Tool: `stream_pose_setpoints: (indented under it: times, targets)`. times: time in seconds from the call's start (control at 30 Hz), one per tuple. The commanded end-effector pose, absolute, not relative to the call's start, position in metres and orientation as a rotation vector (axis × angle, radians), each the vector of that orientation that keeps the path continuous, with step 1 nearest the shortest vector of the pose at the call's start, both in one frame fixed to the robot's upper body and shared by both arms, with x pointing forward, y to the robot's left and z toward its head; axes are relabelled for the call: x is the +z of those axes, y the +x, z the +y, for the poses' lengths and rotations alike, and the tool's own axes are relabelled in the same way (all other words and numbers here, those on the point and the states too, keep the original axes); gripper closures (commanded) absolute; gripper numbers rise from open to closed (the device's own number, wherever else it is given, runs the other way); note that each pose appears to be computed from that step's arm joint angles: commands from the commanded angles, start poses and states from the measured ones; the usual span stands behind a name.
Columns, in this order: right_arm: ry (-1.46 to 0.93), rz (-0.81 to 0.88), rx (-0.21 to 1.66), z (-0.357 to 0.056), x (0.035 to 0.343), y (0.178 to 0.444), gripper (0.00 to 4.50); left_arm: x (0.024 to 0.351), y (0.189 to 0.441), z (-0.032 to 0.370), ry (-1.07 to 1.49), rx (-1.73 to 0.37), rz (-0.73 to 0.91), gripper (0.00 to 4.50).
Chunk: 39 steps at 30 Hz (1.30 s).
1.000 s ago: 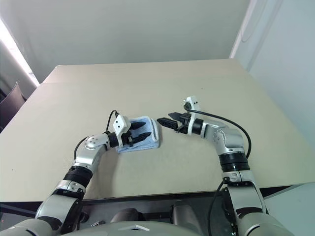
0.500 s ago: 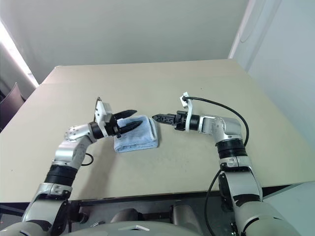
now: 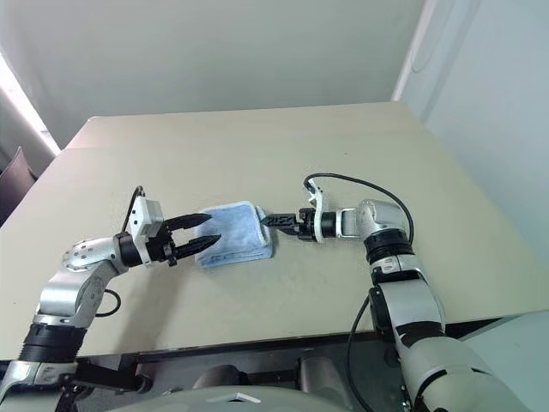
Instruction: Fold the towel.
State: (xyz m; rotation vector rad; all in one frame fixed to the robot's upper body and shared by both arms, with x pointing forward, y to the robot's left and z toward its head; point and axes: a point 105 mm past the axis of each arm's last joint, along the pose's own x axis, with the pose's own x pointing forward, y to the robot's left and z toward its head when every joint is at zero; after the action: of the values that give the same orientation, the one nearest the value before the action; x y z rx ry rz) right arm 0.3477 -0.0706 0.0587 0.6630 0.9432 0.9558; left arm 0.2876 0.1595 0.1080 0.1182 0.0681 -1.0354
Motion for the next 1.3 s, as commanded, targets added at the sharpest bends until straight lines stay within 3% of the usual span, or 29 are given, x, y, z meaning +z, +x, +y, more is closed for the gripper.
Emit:
stream_pose_setpoints:
  times: [0.03, 0.3, 0.7, 0.87, 1.1, 1.13, 1.3]
  targets:
    - [0.668, 0.949, 1.014, -0.055, 0.069, 0.346, 0.0, 0.128, 0.283, 0.163, 0.136, -1.018, 0.003, 1.66]
    - [0.702, 1.007, 1.079, -0.026, 0.063, 0.333, 0.0, 0.124, 0.272, 0.169, 0.141, -0.986, 0.028, 1.66]
    - [0.781, 1.03, 1.05, -0.008, 0.058, 0.337, 0.0, 0.122, 0.275, 0.177, 0.149, -0.93, 0.036, 1.66]
    - [0.808, 1.052, 1.017, -0.014, 0.055, 0.339, 1.63, 0.118, 0.274, 0.181, 0.171, -0.911, 0.055, 1.62]
    - [0.856, 1.051, 1.068, -0.011, 0.068, 0.338, 4.24, 0.121, 0.276, 0.19, 0.172, -0.878, 0.053, 1.62]
    - [0.862, 1.042, 1.082, -0.009, 0.072, 0.338, 4.47, 0.122, 0.277, 0.192, 0.17, -0.872, 0.051, 1.62]
    - [0.89, 0.95, 1.153, 0.002, 0.1, 0.347, 4.47, 0.133, 0.281, 0.211, 0.145, -0.791, 0.028, 1.62]
